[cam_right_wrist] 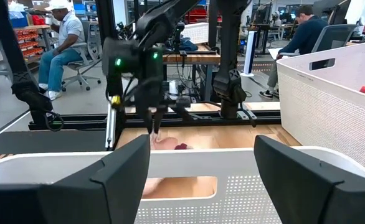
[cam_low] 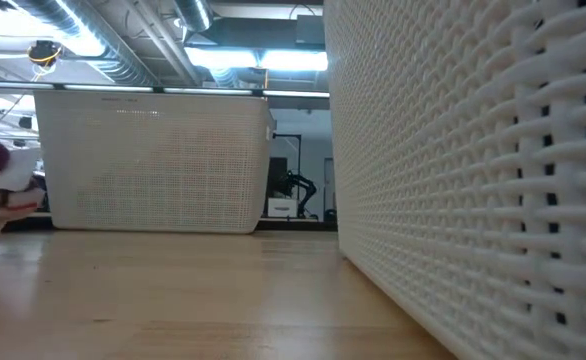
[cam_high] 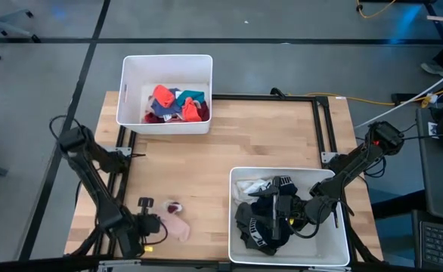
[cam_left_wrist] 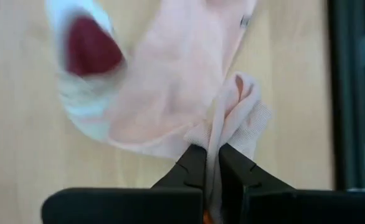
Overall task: Sort clothes
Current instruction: Put the pink sock into the top white bin
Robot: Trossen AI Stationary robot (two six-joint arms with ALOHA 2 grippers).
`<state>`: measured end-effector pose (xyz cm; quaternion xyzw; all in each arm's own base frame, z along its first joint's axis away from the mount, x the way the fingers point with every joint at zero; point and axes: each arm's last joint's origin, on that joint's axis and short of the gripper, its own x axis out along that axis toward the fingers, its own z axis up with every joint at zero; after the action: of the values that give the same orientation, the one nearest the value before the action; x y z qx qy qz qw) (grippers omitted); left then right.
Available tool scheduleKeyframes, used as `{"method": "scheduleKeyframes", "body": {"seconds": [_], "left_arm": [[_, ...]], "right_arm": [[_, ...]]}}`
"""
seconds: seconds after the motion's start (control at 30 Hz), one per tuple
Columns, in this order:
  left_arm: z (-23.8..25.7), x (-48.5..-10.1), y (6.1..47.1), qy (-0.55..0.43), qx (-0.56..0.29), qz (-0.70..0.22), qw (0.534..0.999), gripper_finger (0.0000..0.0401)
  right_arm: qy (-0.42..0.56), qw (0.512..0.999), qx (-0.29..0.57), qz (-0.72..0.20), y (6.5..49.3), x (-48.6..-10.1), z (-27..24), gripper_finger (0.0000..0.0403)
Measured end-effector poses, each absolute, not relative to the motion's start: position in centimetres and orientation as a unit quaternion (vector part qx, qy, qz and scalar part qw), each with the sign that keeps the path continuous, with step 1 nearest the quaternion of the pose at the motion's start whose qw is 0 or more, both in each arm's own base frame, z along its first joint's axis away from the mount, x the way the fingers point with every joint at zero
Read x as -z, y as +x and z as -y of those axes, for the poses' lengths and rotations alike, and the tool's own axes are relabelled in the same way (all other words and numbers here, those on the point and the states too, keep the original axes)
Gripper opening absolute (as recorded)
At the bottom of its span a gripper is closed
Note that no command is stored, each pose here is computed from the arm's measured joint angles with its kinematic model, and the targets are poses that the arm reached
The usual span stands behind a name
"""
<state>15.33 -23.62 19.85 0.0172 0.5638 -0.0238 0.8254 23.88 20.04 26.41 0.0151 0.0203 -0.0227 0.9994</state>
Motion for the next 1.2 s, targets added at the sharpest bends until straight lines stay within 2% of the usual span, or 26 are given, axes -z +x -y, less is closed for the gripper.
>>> {"method": "scheduleKeyframes", "body": {"seconds": [0.33, 0.53, 0.8, 0.93, 1.2], "left_arm": [[18.7, -26.6, 16.2, -0.013, 0.017, -0.434, 0.901, 0.0005], [14.6, -30.2, 16.2, -0.025, -0.022, -0.351, 0.936, 0.0009], [9.0, -34.6, 16.3, 0.016, -0.111, -0.209, 0.972, 0.0011], [6.3, -36.4, 15.9, 0.067, -0.188, -0.157, 0.967, 0.0008], [1.0, -38.6, 15.3, 0.141, -0.359, -0.129, 0.913, 0.0017]], "right_arm": [[0.013, 0.999, 0.023, -0.022, 23.9, -26.4, -20.0, 0.0288], [0.012, 0.999, 0.023, -0.023, 23.9, -26.3, -20.0, 0.0288], [0.007, 0.999, 0.023, -0.029, 23.9, -26.2, -20.0, 0.0288], [0.006, 0.999, 0.023, -0.029, 23.9, -26.2, -20.0, 0.0288], [0.004, 0.999, 0.023, -0.031, 23.9, -26.1, -20.0, 0.0288]]}}
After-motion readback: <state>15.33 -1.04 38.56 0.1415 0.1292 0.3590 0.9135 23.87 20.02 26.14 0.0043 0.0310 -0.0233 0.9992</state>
